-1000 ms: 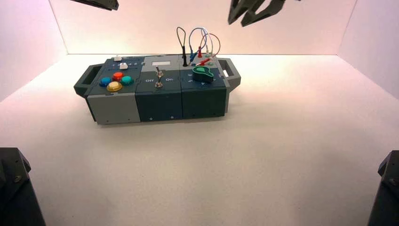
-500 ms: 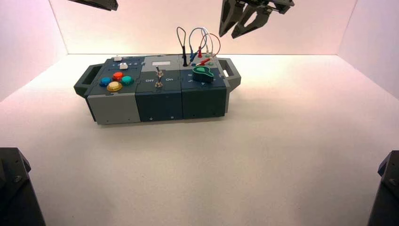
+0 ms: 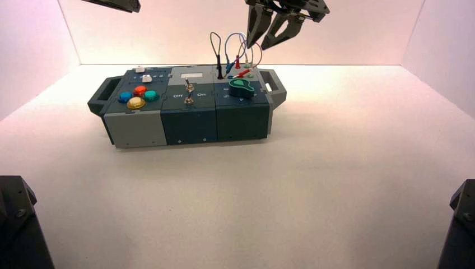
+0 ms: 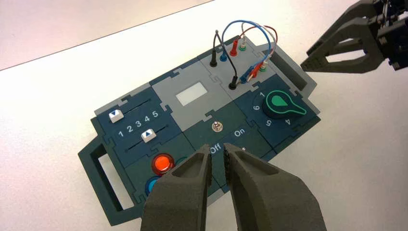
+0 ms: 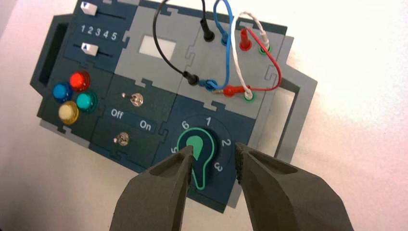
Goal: Insert the blue wire.
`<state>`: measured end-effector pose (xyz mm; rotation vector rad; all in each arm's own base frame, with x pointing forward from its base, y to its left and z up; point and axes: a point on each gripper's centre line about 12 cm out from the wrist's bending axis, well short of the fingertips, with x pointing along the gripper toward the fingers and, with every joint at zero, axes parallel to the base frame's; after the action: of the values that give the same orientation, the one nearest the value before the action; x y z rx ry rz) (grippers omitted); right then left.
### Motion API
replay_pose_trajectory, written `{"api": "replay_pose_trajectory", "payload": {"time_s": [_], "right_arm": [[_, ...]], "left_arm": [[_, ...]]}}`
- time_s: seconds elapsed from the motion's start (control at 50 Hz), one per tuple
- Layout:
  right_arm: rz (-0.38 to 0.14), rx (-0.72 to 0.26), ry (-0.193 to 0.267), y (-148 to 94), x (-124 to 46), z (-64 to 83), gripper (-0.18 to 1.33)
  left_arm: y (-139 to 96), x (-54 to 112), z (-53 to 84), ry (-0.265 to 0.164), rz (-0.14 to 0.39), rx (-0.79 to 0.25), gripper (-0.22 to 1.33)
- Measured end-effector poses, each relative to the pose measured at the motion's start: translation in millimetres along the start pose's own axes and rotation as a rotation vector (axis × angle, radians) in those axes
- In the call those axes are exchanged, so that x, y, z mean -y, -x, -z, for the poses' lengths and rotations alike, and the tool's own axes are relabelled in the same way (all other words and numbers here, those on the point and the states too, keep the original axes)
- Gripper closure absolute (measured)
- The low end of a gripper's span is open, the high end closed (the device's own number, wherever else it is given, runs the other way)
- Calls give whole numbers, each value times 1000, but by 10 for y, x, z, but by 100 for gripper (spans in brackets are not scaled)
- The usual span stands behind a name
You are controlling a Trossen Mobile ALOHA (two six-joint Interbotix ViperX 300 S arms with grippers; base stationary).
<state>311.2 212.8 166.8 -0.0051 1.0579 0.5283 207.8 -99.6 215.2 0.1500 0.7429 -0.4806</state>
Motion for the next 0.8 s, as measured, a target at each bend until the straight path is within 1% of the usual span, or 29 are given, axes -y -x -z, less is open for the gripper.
{"api": "replay_pose_trajectory", "payload": {"time_s": [0.16,0.32,0.62,0.8], "right_arm": [[-3,19,-14,-14,-6,-43,21],[-4,13,-24,-68,-3,-56,21],[-2,-10,-26,-199,2,-62,22],[-3,-19,-21,-303,-23,-105,24]], "left_arm": [[-3,-1,0,2,0,0,79],[0,0,-2,0,0,1,79],[-3,0,0,2,0,0,79],[0,0,-2,1,0,2,79]]}}
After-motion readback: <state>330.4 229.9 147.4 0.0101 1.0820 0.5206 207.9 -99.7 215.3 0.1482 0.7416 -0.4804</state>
